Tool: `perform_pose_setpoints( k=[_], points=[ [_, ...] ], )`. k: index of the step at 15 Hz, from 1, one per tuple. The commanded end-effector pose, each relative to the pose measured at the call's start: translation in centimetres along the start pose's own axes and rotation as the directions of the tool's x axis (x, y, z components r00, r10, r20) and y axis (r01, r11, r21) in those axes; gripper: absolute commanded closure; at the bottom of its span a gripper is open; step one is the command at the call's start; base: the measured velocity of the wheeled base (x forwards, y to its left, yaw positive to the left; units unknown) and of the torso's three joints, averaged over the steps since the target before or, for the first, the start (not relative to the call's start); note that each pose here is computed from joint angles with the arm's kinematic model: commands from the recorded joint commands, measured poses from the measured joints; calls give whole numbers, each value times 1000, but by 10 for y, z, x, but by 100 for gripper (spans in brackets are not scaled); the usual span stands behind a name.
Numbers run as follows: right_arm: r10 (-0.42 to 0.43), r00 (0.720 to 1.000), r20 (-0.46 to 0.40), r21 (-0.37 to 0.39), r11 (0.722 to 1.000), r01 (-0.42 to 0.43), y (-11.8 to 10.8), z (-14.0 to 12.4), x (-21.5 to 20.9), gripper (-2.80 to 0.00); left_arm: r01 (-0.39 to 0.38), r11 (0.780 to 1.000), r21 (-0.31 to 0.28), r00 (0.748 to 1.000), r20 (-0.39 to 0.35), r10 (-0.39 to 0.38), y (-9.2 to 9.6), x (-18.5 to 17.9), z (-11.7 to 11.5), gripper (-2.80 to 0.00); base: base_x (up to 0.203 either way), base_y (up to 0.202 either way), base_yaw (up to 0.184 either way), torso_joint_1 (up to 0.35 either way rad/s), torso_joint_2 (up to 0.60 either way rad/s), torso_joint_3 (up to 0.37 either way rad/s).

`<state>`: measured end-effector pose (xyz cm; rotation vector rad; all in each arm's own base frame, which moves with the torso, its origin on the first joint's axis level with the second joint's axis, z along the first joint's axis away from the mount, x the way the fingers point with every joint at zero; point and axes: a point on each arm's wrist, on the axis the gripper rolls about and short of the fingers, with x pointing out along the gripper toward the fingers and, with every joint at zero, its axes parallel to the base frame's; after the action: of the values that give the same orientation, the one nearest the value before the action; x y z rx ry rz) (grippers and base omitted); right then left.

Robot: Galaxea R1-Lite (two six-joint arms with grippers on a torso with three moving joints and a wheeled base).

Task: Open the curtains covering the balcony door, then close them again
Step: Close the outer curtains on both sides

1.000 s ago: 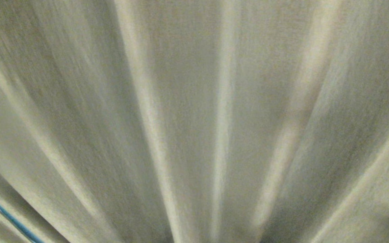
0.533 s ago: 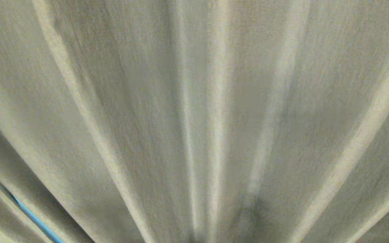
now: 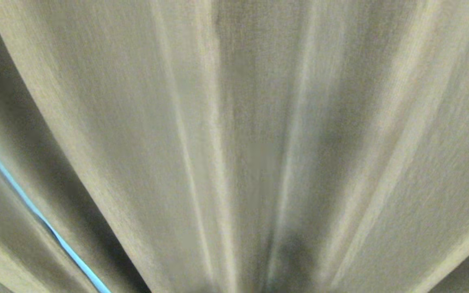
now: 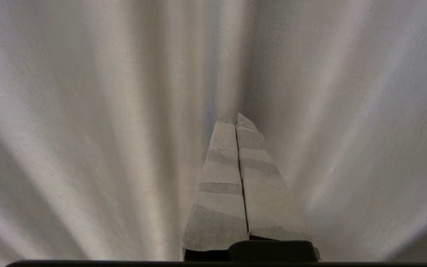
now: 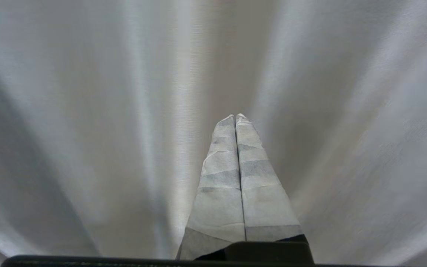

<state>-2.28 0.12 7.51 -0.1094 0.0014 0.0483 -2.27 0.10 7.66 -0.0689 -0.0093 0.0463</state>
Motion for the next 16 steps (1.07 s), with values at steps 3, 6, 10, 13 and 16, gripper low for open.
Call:
perform_pose_setpoints(
  k=[3,6,10,13,16],
  points=[
    [1,1000,0,-1,1000,-1,0,0,0,0,-1,1000,0,1000,1,1,0,0,0,0,0,190,-3,3,0,3],
    [1,1000,0,-1,1000,-1,0,0,0,0,-1,1000,0,1000,0,1,0,0,0,0,0,194,0,3,3,-1],
    [1,1000,0,-1,1000,-1,0,0,0,0,-1,1000,-2,1000,0,1,0,0,0,0,0,193,0,3,2,1],
    [1,1000,0,-1,1000,-1,0,0,0,0,-1,1000,-2,1000,0,1,0,0,0,0,0,193,2,1,3,1],
    [1,1000,1,-1,1000,-1,0,0,0,0,-1,1000,-2,1000,0,1,0,0,0,0,0,191,0,2,1,4]
  ],
)
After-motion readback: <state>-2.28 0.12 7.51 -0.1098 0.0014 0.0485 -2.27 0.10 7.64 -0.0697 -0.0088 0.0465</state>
